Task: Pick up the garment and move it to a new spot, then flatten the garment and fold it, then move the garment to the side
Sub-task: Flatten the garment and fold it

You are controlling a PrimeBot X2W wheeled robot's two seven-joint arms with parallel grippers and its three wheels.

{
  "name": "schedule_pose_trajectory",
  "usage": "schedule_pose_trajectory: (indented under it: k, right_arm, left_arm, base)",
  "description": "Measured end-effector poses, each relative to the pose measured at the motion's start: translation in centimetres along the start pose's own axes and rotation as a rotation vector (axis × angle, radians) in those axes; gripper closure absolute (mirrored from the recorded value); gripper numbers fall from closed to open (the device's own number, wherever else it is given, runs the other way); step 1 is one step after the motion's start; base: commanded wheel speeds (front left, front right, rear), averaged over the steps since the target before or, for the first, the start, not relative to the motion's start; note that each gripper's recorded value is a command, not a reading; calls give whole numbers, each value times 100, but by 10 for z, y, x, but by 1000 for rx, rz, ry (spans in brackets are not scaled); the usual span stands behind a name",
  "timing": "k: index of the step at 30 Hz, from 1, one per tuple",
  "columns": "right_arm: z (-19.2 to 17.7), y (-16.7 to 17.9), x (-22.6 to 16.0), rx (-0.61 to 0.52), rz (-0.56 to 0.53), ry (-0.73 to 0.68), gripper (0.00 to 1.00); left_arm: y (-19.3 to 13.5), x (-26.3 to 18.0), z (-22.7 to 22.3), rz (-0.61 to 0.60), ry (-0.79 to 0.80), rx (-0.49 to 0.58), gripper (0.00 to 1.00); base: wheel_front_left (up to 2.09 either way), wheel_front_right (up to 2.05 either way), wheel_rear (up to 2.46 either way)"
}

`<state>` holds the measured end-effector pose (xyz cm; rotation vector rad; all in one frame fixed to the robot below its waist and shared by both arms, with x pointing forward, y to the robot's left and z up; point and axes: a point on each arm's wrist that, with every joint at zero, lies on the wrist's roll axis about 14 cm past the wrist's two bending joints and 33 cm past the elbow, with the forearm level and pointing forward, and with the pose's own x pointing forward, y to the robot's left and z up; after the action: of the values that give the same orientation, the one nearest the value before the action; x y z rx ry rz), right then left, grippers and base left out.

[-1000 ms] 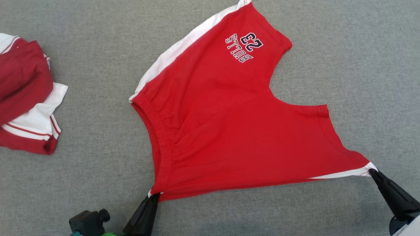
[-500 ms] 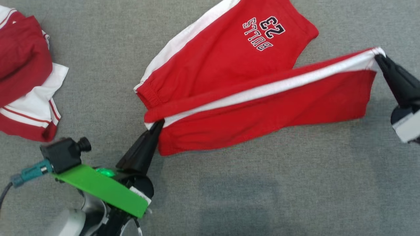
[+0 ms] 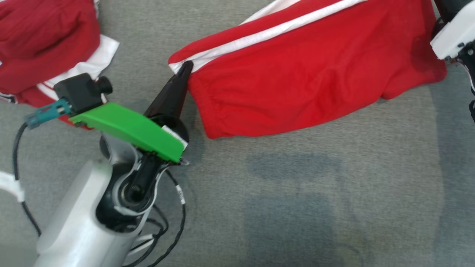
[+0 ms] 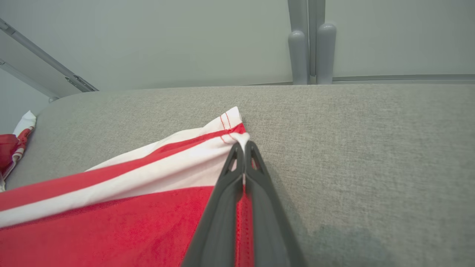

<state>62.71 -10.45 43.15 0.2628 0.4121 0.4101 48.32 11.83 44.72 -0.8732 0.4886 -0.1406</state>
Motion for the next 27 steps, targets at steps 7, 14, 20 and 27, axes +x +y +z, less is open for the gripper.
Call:
schedule_pose_trajectory:
  k: [7,14,20,27]
  right_arm:
    - [-14,25,40,-17,60,45,100]
    - [-4,23,52,-48,51,26,100]
    - [-3,17,54,-63,31,23,100]
    - [4,10,53,-100,3,-16,0]
  left_arm:
    - [15,10,-3,53,7,1,100]
    - [17,19,0,58,14,14,100]
    - [17,24,-12,52,48,2,55]
    - [17,26,-6,58,22,16,0]
  base:
    - [0,0,0]
    - [0,0,0]
    - [0,0,0]
    - [0,0,0]
